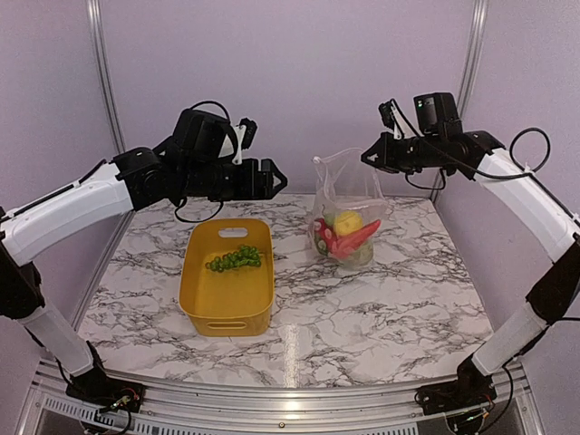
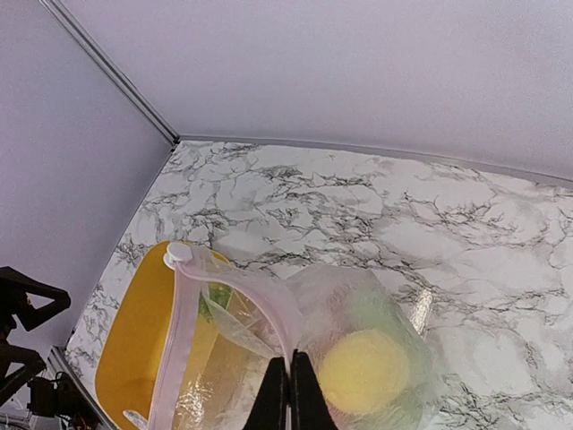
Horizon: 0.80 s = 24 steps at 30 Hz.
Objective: Place the food in the zip-top bag and seal the zipper
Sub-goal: Adjust the zipper food storage bag at the center of the board, then pick up the fake fruit from the bin.
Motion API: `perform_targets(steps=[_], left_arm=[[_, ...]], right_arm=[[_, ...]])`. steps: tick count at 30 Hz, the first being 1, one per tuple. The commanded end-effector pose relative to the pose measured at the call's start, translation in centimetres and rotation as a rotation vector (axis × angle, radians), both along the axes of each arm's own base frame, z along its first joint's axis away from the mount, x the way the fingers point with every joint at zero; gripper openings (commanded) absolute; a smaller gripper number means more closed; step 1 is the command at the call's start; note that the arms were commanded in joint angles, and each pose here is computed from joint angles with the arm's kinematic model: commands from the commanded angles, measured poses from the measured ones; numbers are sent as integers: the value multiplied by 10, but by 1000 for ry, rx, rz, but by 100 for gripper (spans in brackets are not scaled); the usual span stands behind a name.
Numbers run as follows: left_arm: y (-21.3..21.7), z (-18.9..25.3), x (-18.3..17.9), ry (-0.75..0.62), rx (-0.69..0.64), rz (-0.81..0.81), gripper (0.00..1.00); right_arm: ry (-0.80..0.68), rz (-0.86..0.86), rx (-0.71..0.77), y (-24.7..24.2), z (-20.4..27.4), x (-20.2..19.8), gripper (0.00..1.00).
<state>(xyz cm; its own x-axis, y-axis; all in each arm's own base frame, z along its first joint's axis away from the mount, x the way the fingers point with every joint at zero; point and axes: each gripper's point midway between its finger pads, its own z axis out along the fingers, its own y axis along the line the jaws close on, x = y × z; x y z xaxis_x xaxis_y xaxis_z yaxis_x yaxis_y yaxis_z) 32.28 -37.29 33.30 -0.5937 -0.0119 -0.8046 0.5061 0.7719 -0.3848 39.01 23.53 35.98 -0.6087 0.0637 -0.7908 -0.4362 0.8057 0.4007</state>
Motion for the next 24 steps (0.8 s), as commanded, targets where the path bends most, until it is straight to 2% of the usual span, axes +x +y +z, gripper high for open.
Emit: perform_targets(steps=[1,5,11,18,24], left_arm=[[53,-50,14,70,130,114,78],[81,-84,14,145,226,136,75],[102,-129,16,177,435,84,73],[109,-161,25,200,595,17,70],[109,-181,32,176,715,-58,72]], right_arm=[[-34,24,46,1,14,-10,0],[8,54,58,15,-9,-22,0],[68,95,52,30,-37,-36,0],[84,109,57,30,-43,-44,0],[97,120,53,27,-47,-52,0]])
